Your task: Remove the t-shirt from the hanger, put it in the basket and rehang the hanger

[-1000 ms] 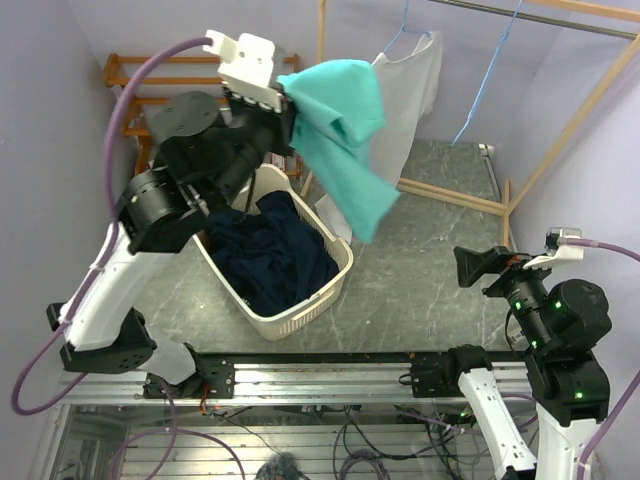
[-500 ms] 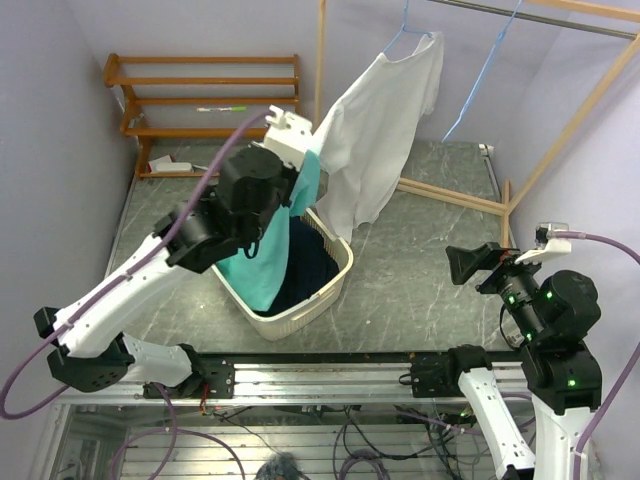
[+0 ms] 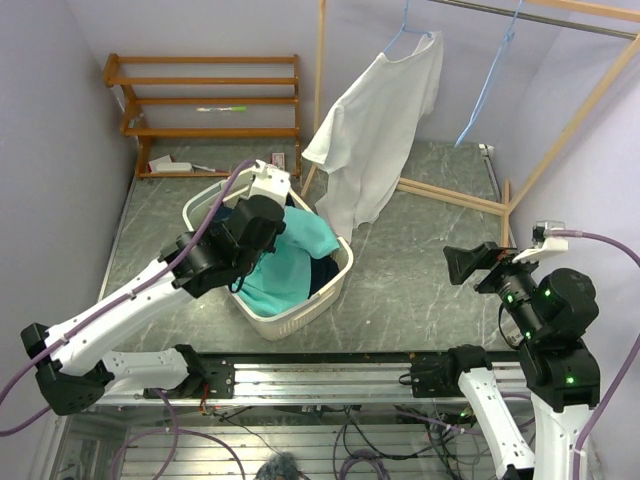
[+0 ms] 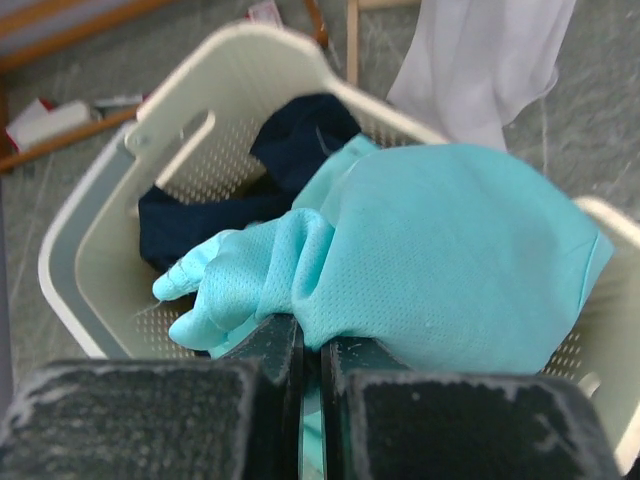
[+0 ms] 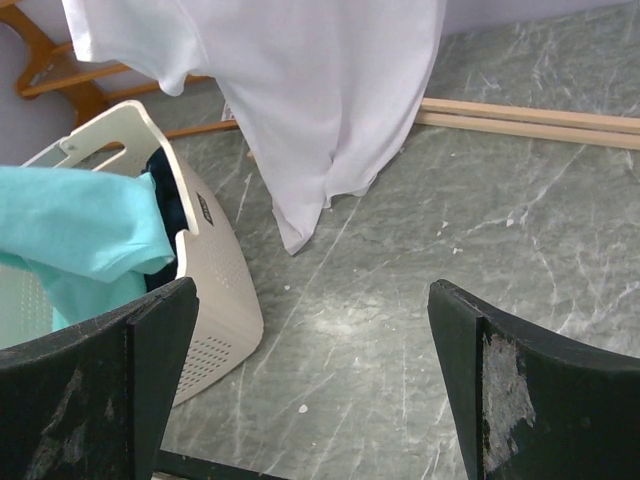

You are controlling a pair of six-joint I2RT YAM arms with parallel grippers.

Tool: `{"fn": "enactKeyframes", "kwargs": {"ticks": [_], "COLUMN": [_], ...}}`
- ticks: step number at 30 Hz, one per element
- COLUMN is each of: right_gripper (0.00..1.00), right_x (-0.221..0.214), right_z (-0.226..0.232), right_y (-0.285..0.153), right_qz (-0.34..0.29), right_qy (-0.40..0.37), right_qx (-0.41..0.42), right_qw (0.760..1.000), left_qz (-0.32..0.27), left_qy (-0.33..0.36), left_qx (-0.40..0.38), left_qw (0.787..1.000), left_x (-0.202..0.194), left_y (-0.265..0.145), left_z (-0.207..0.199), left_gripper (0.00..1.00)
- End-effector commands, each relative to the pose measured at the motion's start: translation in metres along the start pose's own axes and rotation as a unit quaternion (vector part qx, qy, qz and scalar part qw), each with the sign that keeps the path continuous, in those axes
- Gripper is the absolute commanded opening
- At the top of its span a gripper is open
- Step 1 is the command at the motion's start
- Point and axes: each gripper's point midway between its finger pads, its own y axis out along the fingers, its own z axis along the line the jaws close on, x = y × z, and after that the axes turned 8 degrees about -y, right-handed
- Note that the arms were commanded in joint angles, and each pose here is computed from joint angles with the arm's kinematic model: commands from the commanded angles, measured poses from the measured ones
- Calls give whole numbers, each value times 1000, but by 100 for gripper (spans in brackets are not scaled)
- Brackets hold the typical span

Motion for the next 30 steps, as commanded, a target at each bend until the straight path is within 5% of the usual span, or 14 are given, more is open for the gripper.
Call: {"fn": "enactKeyframes", "kwargs": {"ticks": [1, 9, 12, 16, 22, 30], "right_gripper": [98, 94, 92, 90, 89, 81], "right_x": [0, -6, -12, -17, -1, 43], "right_z": [6, 18, 18, 24, 43, 62], "right_y": [10, 25, 35, 45, 55, 83], "right_qz": [4, 25, 63, 89, 80, 65], "right_qy": [-3, 1, -10, -10, 5, 23], "right_qx": [22, 63, 71, 94, 146, 193], "right_qw": [1000, 998, 995, 992, 986, 979], "left_qz": [37, 142, 208, 242, 192, 60], "left_qy": [-46, -33, -11, -10, -32, -70], "left_qx": [36, 29, 12, -21, -37, -100], "left_qw": [998, 989, 978, 970, 980, 991], "left_x": [-37, -112, -150, -177, -135, -52], "left_y": [-7, 10, 16, 16, -2, -50], "left_z": [19, 5, -8, -19, -13, 5], "left_gripper": [7, 7, 19, 48, 95, 99]}}
